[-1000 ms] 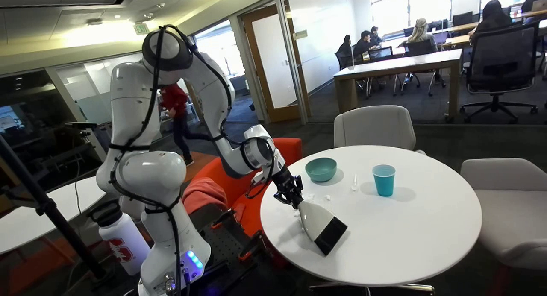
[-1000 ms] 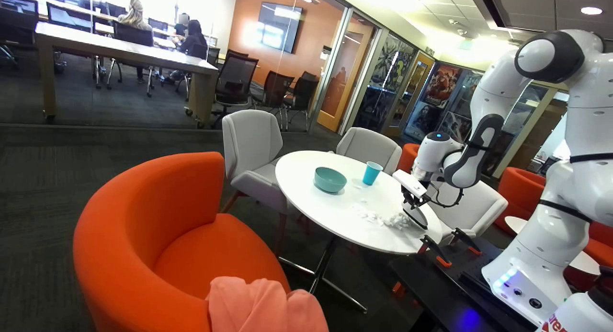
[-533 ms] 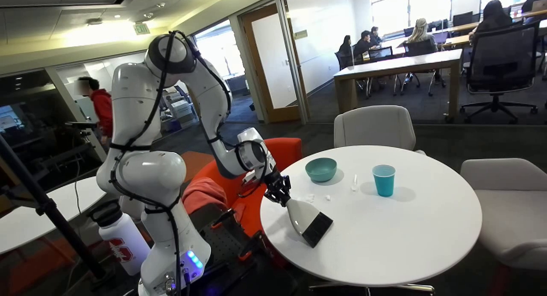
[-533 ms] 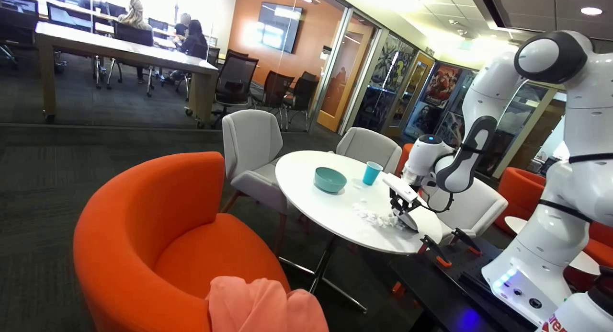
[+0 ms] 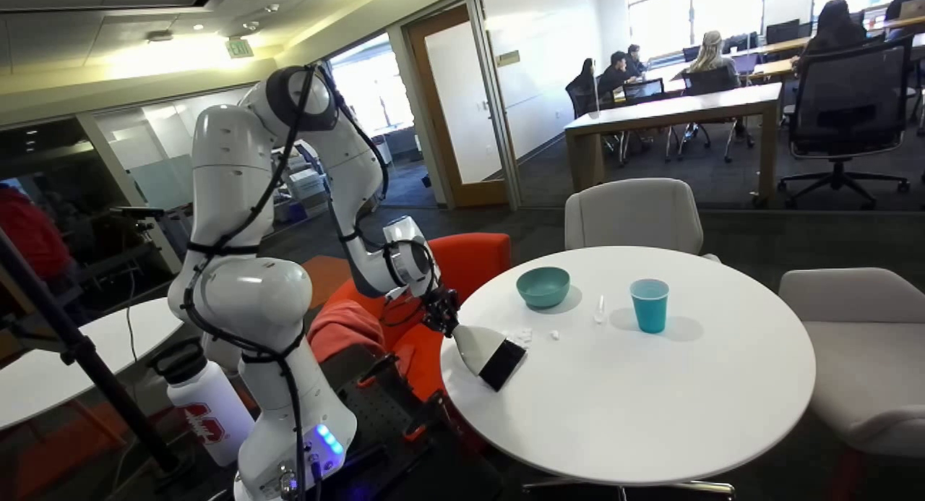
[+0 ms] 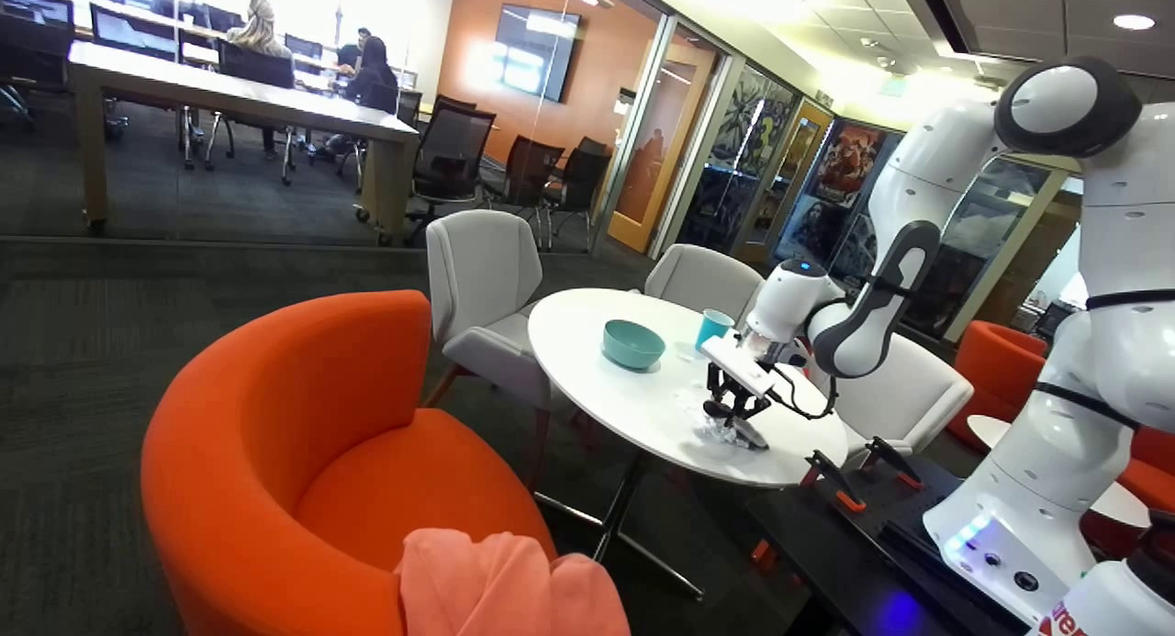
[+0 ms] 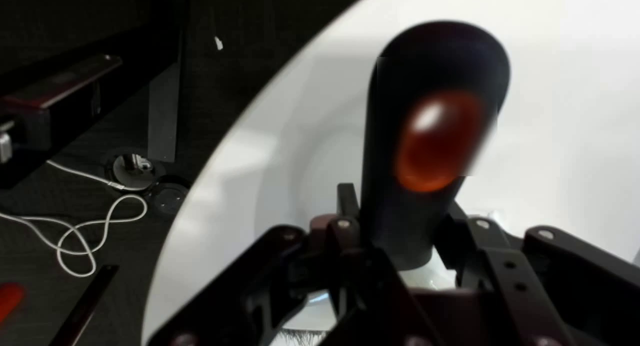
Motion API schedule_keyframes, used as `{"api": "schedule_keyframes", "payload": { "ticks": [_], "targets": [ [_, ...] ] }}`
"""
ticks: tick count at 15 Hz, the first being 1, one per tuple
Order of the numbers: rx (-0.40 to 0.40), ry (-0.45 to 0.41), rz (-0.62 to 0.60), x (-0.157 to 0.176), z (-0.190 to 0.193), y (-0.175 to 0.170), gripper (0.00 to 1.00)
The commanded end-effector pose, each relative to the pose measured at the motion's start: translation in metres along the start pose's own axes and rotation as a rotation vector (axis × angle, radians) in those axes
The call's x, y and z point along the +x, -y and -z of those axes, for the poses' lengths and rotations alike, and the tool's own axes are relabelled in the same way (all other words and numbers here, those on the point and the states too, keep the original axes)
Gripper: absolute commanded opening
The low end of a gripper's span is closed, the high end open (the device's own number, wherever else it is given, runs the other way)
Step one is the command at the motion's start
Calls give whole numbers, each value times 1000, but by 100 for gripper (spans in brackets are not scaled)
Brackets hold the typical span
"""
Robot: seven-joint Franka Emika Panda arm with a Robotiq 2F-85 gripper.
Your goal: Sweep the litter on the table slightly to the edge
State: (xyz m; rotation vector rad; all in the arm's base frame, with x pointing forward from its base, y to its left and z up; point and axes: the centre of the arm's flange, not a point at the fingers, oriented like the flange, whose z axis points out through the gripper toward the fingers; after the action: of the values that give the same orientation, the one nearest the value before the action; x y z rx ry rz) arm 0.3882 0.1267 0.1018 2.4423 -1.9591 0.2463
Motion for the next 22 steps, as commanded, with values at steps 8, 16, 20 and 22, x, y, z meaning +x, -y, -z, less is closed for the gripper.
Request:
{"api": "schedule_keyframes", "payload": {
  "ticks": [8,16,20,22],
  "targets": [
    [71,-100,121,36,88,37,14],
    [75,-281,125,127,121,61,14],
    [36,-396,129,182,87,57,14],
    [10,-453,135,204,70,52,14]
  ]
}}
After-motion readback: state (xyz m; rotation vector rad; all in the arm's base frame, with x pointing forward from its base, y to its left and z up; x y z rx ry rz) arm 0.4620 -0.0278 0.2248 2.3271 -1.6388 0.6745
